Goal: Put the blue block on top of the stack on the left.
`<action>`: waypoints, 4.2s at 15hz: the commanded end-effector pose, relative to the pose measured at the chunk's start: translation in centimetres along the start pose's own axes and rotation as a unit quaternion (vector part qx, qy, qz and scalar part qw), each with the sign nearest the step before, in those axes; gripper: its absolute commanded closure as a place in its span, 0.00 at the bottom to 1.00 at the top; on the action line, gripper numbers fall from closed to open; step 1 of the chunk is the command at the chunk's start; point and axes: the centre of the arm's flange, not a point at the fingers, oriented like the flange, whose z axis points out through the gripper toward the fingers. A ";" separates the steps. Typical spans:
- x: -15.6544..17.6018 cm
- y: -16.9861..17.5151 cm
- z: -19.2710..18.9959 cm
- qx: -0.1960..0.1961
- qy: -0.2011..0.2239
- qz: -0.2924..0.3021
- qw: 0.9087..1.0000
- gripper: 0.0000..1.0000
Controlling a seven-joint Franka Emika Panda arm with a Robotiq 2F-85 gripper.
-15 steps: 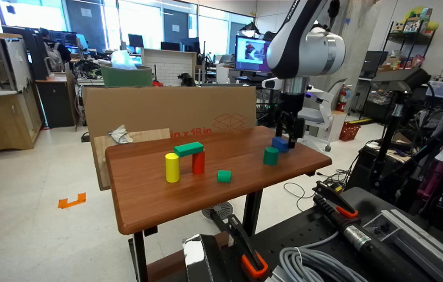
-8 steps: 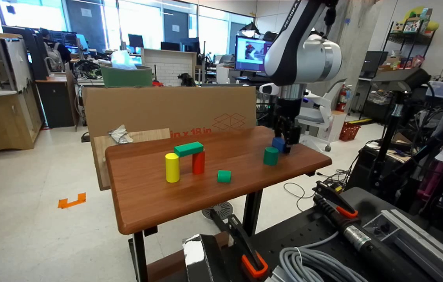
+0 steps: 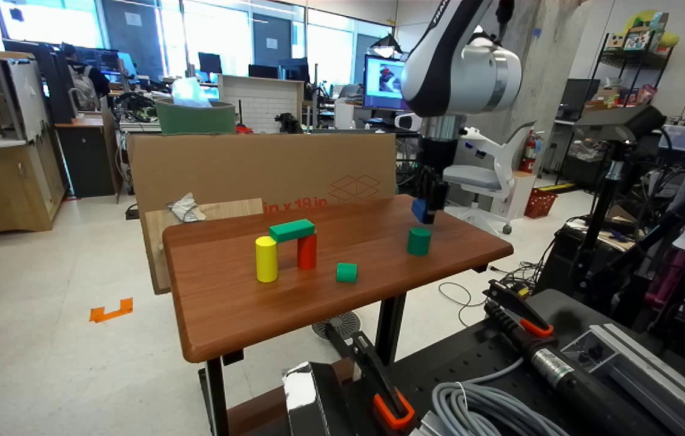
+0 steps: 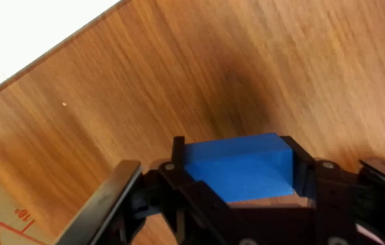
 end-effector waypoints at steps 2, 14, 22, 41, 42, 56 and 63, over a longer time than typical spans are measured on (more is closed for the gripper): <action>3.9 -0.6 -8.3 -0.018 0.028 0.126 0.991 0.56; 9.1 -9.9 -14.9 -0.021 0.047 0.459 0.887 0.56; 12.8 -18.2 -15.0 -0.017 0.057 0.576 0.816 0.56; 19.5 -20.8 -13.5 0.005 0.009 0.509 0.861 0.56; 19.5 -20.3 -13.7 0.007 0.011 0.511 0.860 0.56; 22.9 -15.9 -13.2 0.023 -0.018 0.505 0.863 0.56; 24.5 -17.0 -9.9 0.040 -0.060 0.469 0.880 0.56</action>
